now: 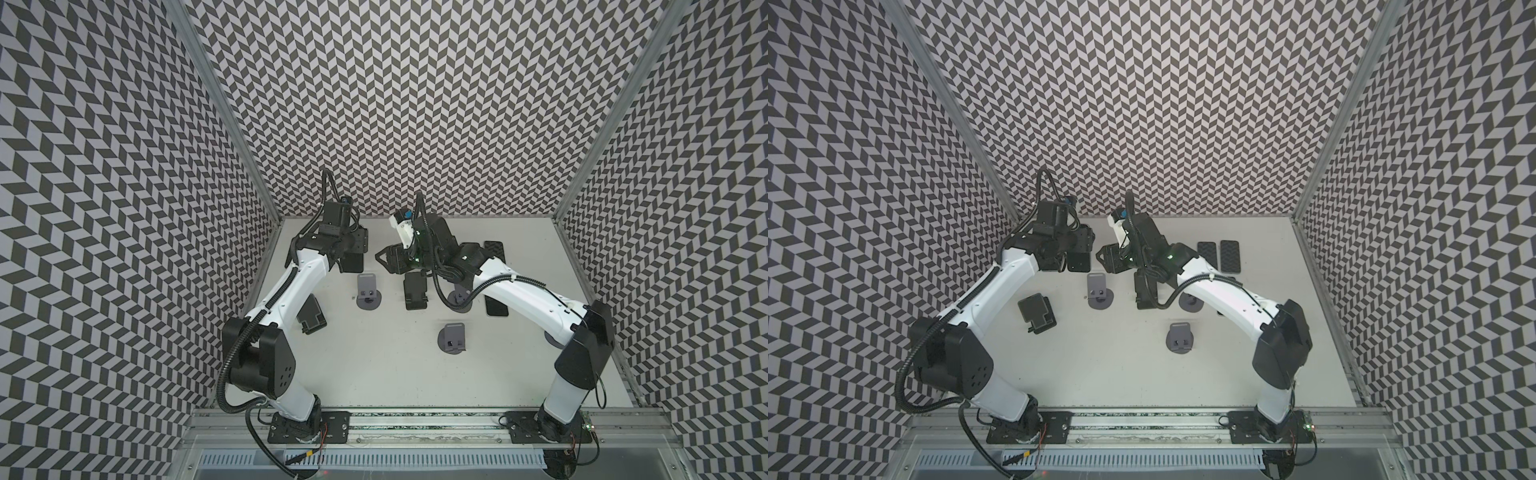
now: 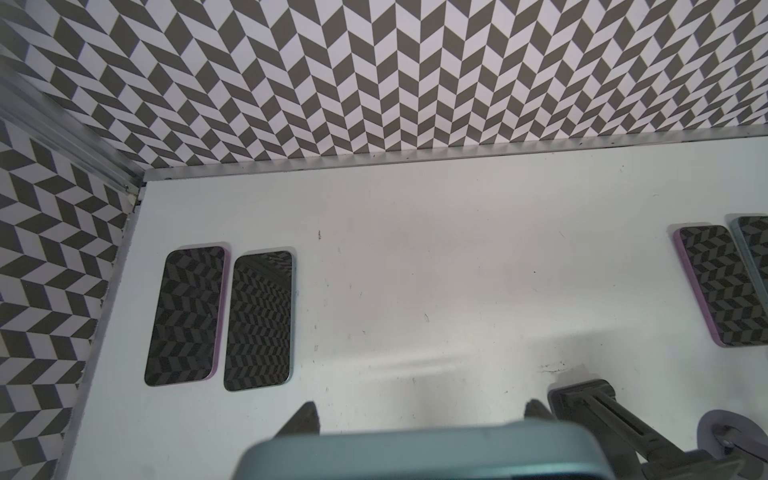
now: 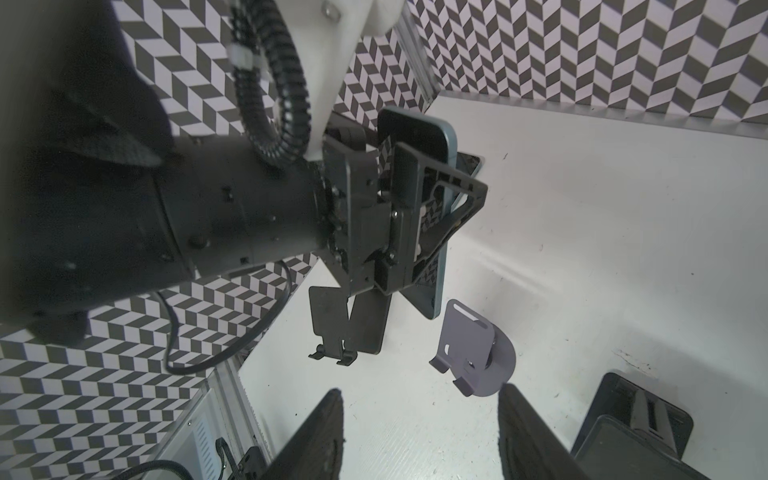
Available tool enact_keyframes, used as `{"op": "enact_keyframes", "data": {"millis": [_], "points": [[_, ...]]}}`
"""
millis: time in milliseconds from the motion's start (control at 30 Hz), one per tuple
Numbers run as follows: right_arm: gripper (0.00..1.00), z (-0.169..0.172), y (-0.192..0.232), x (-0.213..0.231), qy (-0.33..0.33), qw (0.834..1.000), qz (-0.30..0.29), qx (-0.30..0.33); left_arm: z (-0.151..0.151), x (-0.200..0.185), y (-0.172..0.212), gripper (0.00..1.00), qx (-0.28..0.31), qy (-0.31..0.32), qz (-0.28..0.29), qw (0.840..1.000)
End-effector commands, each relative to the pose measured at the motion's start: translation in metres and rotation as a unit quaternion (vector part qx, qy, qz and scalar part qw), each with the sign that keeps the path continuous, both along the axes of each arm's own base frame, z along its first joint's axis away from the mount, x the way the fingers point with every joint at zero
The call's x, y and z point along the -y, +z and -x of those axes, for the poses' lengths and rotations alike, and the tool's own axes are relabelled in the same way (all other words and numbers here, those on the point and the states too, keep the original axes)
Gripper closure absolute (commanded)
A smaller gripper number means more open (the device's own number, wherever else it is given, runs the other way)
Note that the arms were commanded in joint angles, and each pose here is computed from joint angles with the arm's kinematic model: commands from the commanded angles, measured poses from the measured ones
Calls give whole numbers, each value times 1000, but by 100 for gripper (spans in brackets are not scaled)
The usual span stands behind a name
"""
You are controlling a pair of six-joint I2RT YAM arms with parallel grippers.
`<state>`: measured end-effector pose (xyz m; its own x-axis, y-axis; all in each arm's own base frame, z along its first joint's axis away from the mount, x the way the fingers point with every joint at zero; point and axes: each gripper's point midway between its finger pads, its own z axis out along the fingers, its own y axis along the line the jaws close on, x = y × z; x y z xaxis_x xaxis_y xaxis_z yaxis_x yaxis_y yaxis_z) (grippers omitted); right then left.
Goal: Remove the phone from the phone stand
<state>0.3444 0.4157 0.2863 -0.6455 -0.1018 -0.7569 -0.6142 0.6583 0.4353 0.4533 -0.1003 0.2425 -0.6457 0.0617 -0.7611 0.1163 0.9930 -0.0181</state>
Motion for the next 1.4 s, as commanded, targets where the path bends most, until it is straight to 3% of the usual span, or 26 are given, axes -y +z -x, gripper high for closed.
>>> {"op": "enact_keyframes", "data": {"millis": [0,567,1067,1367], "points": [[42,0,6,-14,17,1000,-12,9,-7,-2,11,53,15,-10,-1,1000],[43,5,7,-39,38,999,-25,-6,-11,-35,-1,53,7,14,-16,1000],[43,-2,31,-37,5,998,-50,24,-33,-44,-6,54,-3,21,-27,999],[43,-3,1,-57,34,999,-11,-3,-33,-44,-35,54,-42,23,-33,998]]}}
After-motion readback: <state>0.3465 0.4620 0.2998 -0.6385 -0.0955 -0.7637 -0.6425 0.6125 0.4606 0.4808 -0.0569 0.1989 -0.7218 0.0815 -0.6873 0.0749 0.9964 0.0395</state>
